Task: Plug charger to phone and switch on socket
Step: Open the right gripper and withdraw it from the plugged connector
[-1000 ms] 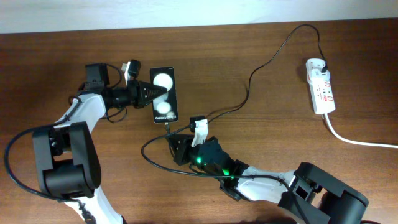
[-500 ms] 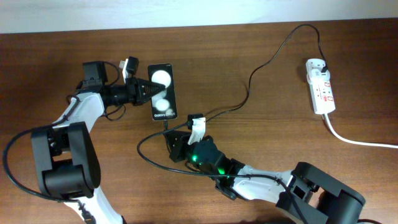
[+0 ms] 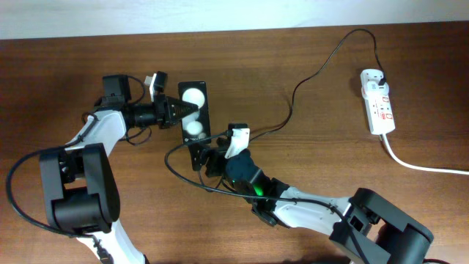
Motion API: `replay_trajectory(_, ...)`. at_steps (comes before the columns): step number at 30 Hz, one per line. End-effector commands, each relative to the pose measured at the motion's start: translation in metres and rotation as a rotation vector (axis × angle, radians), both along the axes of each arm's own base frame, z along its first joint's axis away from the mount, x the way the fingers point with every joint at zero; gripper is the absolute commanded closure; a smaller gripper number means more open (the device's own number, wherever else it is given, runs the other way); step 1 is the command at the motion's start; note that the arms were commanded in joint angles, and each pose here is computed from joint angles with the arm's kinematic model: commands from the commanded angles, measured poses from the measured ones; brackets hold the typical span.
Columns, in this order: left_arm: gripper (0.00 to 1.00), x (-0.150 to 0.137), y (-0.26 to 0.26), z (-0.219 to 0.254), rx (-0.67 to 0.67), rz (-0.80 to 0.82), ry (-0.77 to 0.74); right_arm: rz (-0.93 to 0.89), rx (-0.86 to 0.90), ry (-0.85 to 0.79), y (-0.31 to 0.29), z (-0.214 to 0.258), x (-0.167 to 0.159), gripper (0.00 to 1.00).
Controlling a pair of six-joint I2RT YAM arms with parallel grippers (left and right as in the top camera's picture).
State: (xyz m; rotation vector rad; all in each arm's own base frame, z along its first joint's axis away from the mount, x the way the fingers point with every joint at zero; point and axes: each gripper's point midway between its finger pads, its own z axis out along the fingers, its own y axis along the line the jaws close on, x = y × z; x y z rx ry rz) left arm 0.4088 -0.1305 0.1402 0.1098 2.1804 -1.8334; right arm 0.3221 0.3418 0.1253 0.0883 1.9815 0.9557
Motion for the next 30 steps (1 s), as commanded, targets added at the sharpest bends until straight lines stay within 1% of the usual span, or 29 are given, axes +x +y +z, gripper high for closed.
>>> replay_trajectory(1,1.00,0.007,0.006,-0.020,0.101,0.051,0.013,0.026,-0.047,-0.009,-0.002,0.010,-0.004,0.01)
replay_trajectory(4,1.00,0.010,0.009,-0.028,0.150,0.075,0.022,0.056,-0.177,-0.010,-0.013,0.004,-0.012,0.01)
replay_trajectory(9,1.00,0.015,0.025,-0.062,0.343,0.161,0.099,0.025,-0.265,0.075,-0.057,0.009,-0.013,0.01)
replay_trajectory(12,1.00,0.014,0.025,-0.062,0.342,0.160,0.104,-0.038,-0.355,0.207,-0.103,-0.013,-0.010,0.01)
replay_trajectory(15,0.99,0.014,0.027,-0.065,0.356,0.166,0.109,-0.107,-0.464,0.382,-0.152,-0.048,-0.017,0.01)
replay_trajectory(16,1.00,0.014,0.030,-0.069,0.383,0.177,0.118,-0.132,-0.487,0.425,-0.166,-0.055,-0.019,0.01)
replay_trajectory(18,1.00,0.014,0.031,-0.071,0.395,0.181,0.124,-0.156,-0.510,0.471,-0.180,-0.062,-0.022,0.01)
replay_trajectory(20,0.99,0.014,0.031,-0.071,0.396,0.181,0.123,-0.156,-0.545,0.521,-0.188,-0.070,-0.032,0.01)
replay_trajectory(22,0.99,0.015,0.032,-0.073,0.409,0.186,0.125,-0.156,-0.549,0.526,-0.189,-0.071,-0.033,0.01)
replay_trajectory(23,1.00,0.015,0.034,-0.077,0.436,0.195,0.131,-0.158,-0.550,0.524,-0.189,-0.071,-0.033,0.01)
replay_trajectory(25,1.00,0.014,0.034,-0.093,0.551,0.209,0.144,-0.160,-0.546,0.518,-0.189,-0.070,-0.031,0.01)
replay_trajectory(27,1.00,0.013,0.027,-0.099,0.598,0.200,0.138,-0.160,-0.545,0.516,-0.188,-0.070,-0.031,0.01)
replay_trajectory(30,1.00,0.007,0.010,-0.102,0.623,0.161,0.128,-0.160,-0.545,0.516,-0.188,-0.070,-0.031,0.01)
